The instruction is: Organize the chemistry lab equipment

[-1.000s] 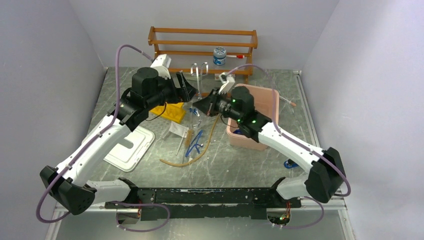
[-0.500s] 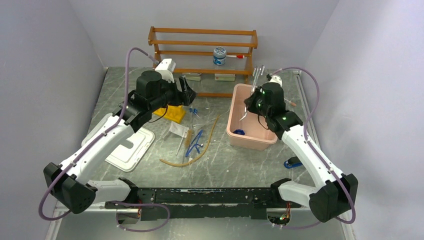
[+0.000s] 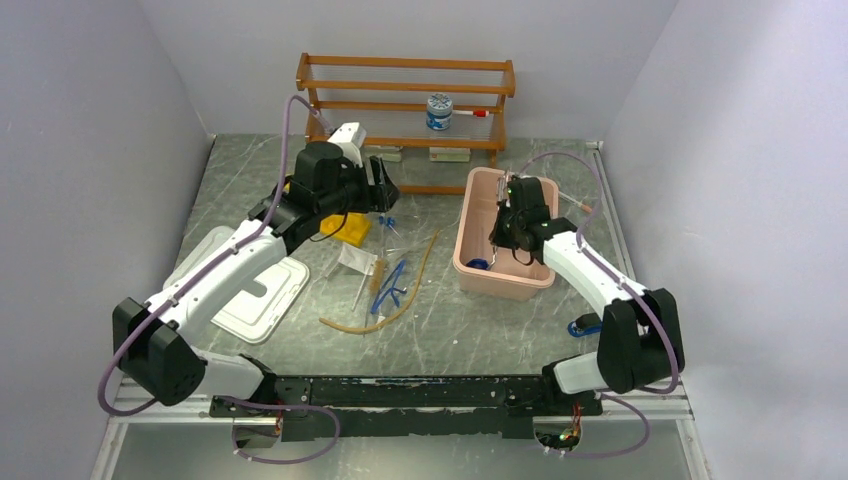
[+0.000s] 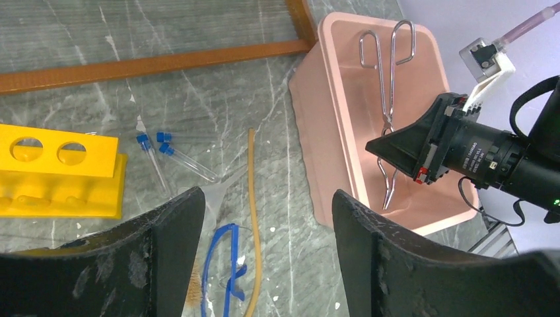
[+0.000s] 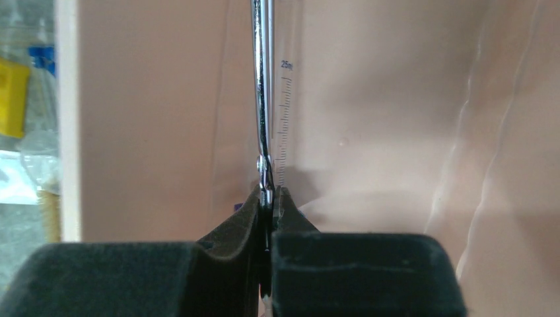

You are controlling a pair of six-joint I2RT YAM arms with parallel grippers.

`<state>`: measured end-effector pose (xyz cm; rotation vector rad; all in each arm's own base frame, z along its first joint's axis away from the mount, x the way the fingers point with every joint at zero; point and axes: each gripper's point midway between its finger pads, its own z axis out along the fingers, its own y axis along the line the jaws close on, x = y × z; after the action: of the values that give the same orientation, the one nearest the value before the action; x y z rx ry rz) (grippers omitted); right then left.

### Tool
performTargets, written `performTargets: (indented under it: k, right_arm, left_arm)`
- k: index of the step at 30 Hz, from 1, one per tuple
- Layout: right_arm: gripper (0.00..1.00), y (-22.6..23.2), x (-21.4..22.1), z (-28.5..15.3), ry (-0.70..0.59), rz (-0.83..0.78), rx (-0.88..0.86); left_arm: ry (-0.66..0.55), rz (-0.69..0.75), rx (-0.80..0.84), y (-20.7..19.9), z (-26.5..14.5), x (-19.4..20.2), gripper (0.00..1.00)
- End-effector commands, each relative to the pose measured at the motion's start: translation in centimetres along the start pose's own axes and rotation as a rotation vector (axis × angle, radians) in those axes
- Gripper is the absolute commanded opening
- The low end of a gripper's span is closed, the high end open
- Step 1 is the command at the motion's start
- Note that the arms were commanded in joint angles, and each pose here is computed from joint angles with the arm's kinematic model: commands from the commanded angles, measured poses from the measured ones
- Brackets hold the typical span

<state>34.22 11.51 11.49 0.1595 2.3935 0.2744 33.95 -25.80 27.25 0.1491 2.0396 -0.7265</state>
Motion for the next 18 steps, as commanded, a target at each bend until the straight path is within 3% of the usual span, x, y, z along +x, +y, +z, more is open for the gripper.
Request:
performTargets:
  k: [1,16,18]
  right_arm:
    - [0.0,-0.1,-0.2,1.5,-0.021,-0.029,-0.03]
    - [0.0,-1.8,2.4,7.8,0.036,0.0,0.05]
    - [0.05,-1.7,2.6,8.1,0.045,0.0,0.043]
  left_arm:
    - [-0.049,0.012,0.001,-0.4,0.9,-1.7,0.74]
    - [-0.011,0.048,-0.015,0.1,4.2,-1.4,0.75]
    - [-0.013,0.048,-0.016,0.1,4.3,-1.4,0.75]
